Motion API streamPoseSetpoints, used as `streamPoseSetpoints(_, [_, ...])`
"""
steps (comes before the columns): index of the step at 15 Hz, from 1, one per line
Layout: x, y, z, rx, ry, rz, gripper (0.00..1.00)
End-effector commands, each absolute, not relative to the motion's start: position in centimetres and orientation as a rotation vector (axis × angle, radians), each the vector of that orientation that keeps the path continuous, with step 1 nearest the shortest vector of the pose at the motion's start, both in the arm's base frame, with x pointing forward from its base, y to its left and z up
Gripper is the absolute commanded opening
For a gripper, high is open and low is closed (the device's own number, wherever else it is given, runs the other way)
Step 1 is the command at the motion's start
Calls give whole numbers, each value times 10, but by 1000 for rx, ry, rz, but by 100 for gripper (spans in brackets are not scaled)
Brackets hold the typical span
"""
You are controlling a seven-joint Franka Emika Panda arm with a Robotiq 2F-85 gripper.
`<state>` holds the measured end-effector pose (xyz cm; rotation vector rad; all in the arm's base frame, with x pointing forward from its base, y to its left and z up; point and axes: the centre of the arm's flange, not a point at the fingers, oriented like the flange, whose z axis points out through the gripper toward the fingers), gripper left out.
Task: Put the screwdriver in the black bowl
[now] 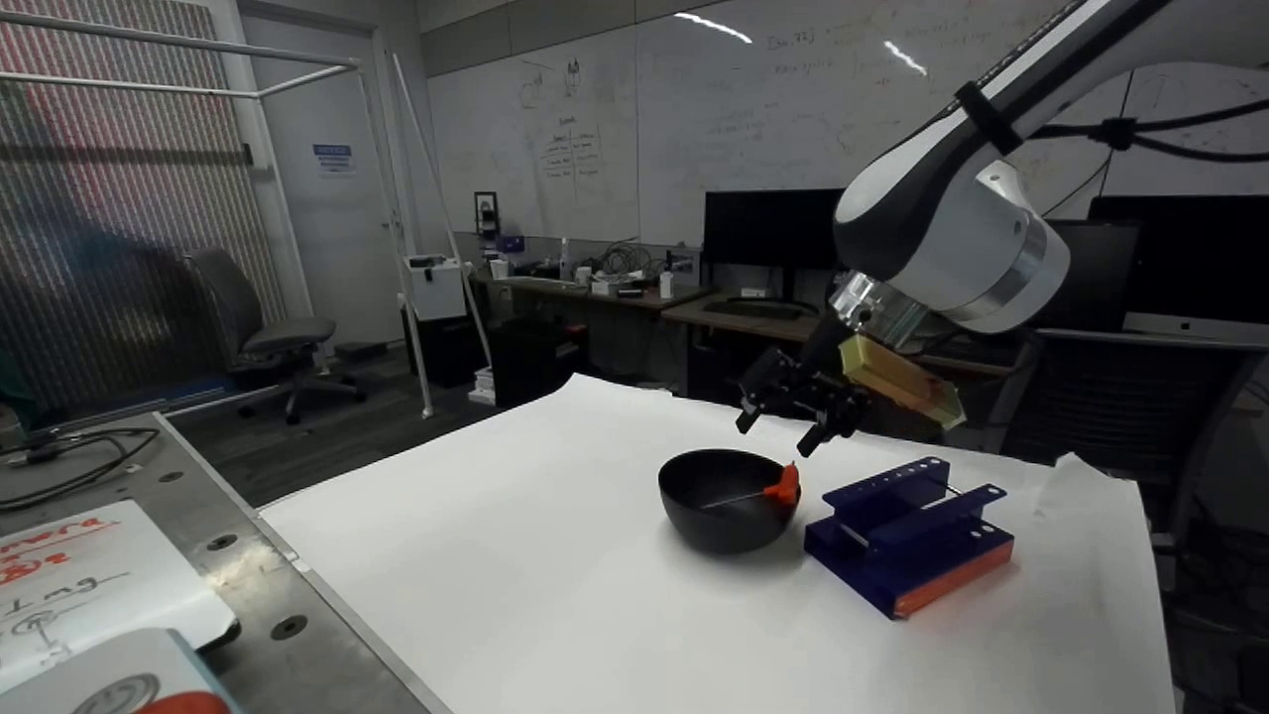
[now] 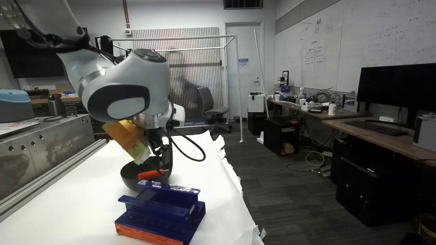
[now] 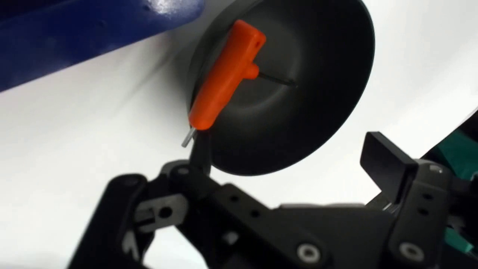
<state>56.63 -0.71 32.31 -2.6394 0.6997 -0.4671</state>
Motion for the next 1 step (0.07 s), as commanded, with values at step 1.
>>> streamPoseSetpoints(1, [546,4,409,-2720,621,-371,100])
